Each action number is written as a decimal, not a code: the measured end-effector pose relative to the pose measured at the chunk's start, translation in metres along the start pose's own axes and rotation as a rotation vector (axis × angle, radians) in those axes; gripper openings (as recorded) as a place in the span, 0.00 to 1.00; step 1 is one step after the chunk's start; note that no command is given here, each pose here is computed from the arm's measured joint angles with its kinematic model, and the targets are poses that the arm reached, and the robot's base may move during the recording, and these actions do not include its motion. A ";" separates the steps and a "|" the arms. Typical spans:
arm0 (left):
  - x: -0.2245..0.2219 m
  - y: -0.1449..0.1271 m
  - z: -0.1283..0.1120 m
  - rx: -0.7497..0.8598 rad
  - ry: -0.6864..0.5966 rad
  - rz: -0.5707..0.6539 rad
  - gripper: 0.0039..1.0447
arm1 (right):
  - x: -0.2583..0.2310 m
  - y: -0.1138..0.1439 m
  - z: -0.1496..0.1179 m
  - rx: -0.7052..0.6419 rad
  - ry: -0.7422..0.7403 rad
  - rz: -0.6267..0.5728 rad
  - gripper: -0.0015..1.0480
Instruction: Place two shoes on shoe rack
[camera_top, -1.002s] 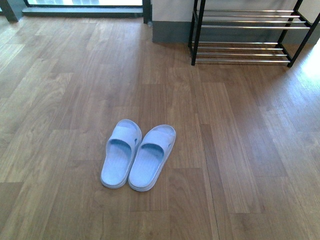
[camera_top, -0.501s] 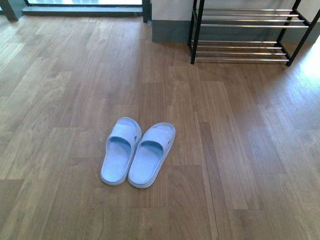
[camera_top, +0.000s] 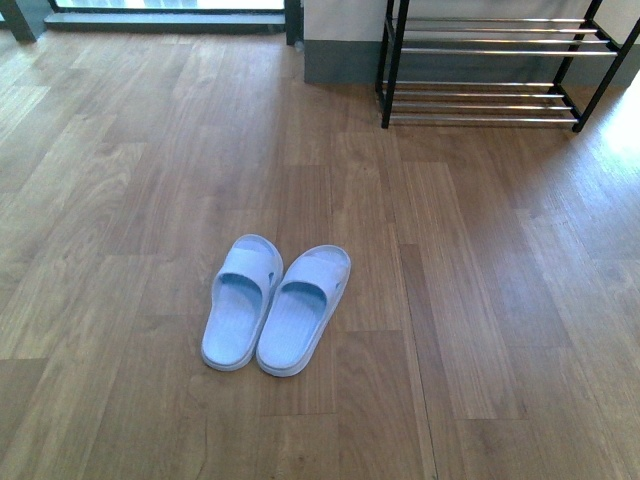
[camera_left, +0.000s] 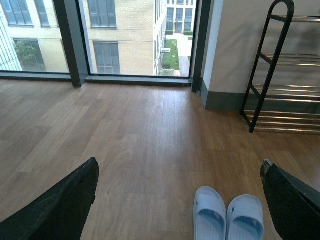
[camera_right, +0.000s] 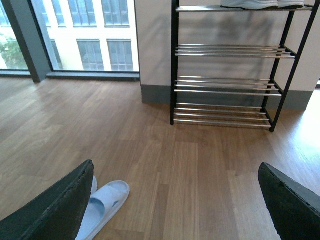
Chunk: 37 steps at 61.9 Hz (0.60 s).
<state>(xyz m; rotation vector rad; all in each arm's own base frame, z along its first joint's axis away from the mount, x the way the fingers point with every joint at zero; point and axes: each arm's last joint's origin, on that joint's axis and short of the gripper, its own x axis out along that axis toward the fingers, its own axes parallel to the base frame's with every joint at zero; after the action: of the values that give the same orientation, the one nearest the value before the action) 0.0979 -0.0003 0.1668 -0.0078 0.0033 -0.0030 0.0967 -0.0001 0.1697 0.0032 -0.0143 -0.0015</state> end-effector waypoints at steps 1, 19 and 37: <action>0.000 0.000 0.000 0.000 0.000 0.000 0.91 | 0.000 0.000 0.000 0.000 0.000 0.000 0.91; 0.000 0.000 0.000 0.000 0.000 0.000 0.91 | 0.000 0.000 0.000 0.000 0.000 0.000 0.91; 0.000 0.000 0.000 0.000 0.000 -0.001 0.91 | 0.000 0.000 0.000 0.000 0.000 -0.003 0.91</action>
<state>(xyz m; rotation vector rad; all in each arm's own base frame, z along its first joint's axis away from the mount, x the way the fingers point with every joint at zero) 0.0979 -0.0003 0.1668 -0.0078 0.0033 -0.0038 0.0967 -0.0002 0.1697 0.0033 -0.0143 -0.0042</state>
